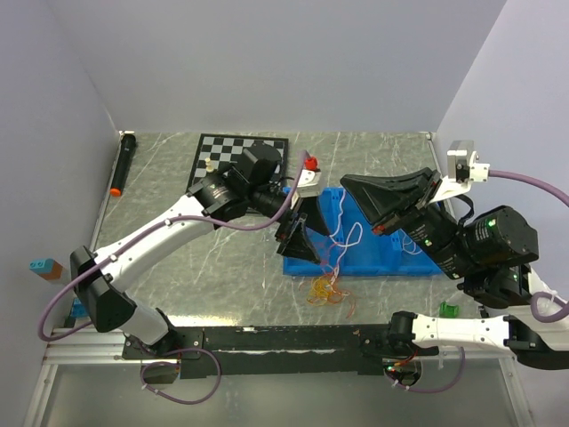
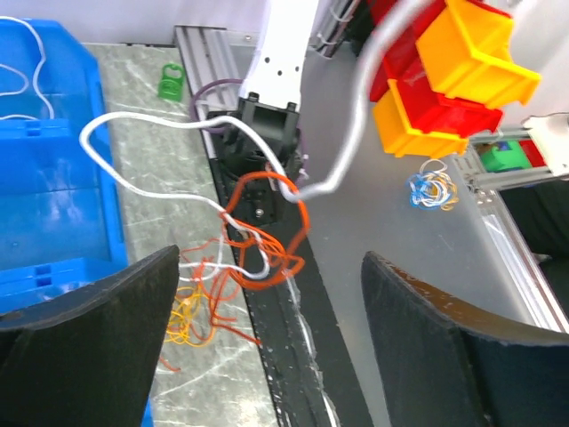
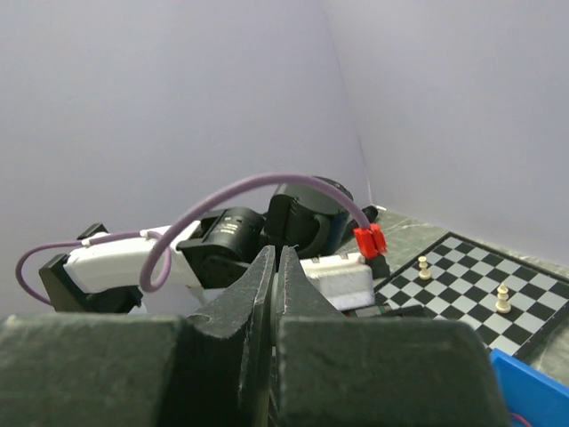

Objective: Untangle the cables

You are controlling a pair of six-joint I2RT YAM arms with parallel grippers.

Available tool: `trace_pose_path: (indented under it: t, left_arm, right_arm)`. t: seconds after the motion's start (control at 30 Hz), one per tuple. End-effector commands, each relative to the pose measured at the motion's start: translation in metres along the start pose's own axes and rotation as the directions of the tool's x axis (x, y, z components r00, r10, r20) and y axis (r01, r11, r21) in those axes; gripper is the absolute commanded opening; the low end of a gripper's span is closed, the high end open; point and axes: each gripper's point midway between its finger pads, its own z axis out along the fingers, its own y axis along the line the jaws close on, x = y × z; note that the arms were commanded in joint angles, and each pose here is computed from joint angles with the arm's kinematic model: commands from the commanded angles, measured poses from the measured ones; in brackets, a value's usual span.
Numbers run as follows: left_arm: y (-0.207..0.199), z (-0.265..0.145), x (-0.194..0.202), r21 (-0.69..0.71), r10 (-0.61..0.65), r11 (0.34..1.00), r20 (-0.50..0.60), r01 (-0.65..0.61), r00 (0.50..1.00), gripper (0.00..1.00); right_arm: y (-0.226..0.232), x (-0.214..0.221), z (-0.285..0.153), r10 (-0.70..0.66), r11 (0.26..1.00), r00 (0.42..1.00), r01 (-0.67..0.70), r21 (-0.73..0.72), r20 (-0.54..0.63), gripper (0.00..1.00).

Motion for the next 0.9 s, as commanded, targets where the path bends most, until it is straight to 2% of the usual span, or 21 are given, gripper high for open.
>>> trace_pose_path:
  t: [0.0,0.07,0.13,0.27,0.4,0.5,0.63,0.67,0.77,0.8,0.87]
  left_arm:
    - [0.011,0.01,-0.006,-0.036,0.006,0.999,0.022,-0.005,1.0,0.84]
    - [0.017,0.013,-0.008,-0.047,0.007,0.999,0.03,-0.006,1.0,0.77]
    - [0.02,0.016,-0.01,-0.047,-0.044,0.998,0.039,0.046,0.998,0.69]
    - [0.014,0.019,-0.012,0.001,-0.055,0.998,0.042,0.055,0.998,0.57]
    - [0.019,0.018,-0.002,-0.029,-0.043,0.999,0.022,0.044,0.999,0.31]
    - [0.02,0.018,0.0,-0.036,-0.049,0.998,0.02,0.05,0.999,0.26]
    - [0.024,0.016,0.003,-0.067,-0.039,0.997,0.011,0.04,0.999,0.03]
    - [0.027,0.016,0.005,-0.079,-0.016,0.997,0.002,0.016,1.0,0.01]
    - [0.028,0.009,0.014,-0.085,-0.019,0.996,-0.021,0.017,1.0,0.02]
    - [0.024,0.006,0.015,-0.066,-0.03,0.997,-0.017,0.029,0.999,0.06]
    - [0.016,0.002,0.014,-0.035,-0.023,0.999,-0.009,0.023,1.0,0.35]
  right_arm:
    - [0.003,-0.029,0.003,0.0,1.0,0.997,0.0,0.001,0.078,0.0]
    - [0.002,-0.03,0.003,0.001,1.0,0.997,-0.001,0.003,0.083,0.0]
    - [0.002,-0.03,0.004,-0.002,1.0,0.996,0.001,0.006,0.085,0.0]
    - [-0.002,-0.031,0.002,-0.007,1.0,0.996,0.005,0.021,0.09,0.0]
    - [-0.004,-0.035,-0.002,-0.012,1.0,0.995,0.009,0.028,0.101,0.0]
    - [-0.005,-0.035,-0.002,-0.015,0.999,0.995,0.013,0.03,0.099,0.0]
    - [-0.007,-0.036,-0.004,-0.019,0.999,0.995,0.015,0.039,0.099,0.0]
    - [-0.008,-0.037,-0.005,-0.02,0.999,0.995,0.016,0.044,0.101,0.0]
    - [-0.011,-0.043,-0.011,-0.019,0.999,0.993,0.013,0.048,0.115,0.0]
    - [-0.012,-0.044,-0.012,-0.019,0.999,0.993,0.014,0.051,0.115,0.0]
    - [-0.012,-0.042,-0.013,-0.02,0.998,0.994,0.014,0.053,0.109,0.0]
